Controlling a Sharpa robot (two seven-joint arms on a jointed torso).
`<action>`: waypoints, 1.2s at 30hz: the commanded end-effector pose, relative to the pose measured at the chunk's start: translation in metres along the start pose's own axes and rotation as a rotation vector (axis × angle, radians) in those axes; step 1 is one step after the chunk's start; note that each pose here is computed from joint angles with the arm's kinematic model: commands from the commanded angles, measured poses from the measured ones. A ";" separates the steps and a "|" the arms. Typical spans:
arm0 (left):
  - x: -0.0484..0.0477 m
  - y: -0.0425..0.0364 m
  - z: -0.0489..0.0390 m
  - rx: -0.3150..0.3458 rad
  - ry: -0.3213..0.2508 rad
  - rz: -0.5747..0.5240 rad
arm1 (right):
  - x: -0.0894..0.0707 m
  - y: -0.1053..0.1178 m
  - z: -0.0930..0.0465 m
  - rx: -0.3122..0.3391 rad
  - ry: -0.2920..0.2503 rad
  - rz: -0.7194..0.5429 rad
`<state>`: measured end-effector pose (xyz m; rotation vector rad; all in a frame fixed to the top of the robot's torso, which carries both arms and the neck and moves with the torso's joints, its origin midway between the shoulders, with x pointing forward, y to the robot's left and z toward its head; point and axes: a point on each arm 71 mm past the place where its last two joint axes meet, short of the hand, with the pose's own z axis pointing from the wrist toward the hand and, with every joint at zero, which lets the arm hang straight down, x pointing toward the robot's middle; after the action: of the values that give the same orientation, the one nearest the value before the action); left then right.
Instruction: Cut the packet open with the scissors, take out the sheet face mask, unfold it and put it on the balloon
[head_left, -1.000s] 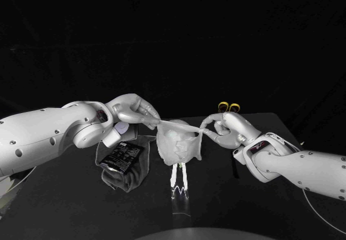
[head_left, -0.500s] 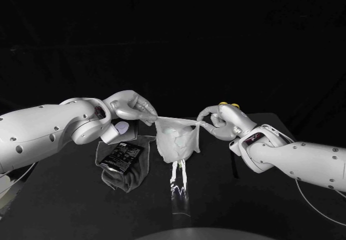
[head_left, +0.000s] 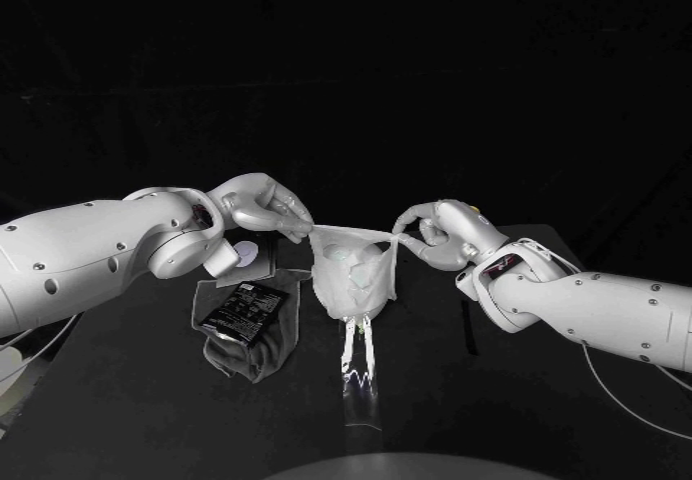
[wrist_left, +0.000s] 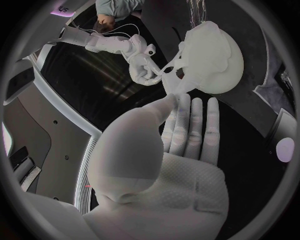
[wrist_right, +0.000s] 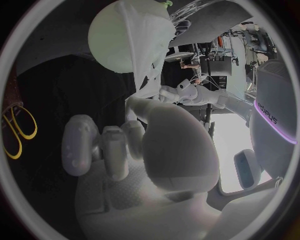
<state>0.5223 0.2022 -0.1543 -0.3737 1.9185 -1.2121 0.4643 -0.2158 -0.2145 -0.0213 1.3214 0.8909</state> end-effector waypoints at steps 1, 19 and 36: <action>-0.0004 -0.0027 0.0043 0.001 0.001 0.014 | 0.004 -0.001 0.003 -0.006 0.054 -0.009; -0.0016 -0.0012 0.0279 -0.095 -0.051 0.086 | 0.012 -0.006 0.015 0.024 0.060 -0.045; -0.0041 0.0026 0.0351 -0.131 -0.080 0.109 | 0.013 -0.012 0.021 0.062 0.044 -0.053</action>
<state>0.5513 0.1855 -0.1621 -0.3771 1.9332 -1.0066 0.4871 -0.2071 -0.2247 -0.0309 1.3753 0.8155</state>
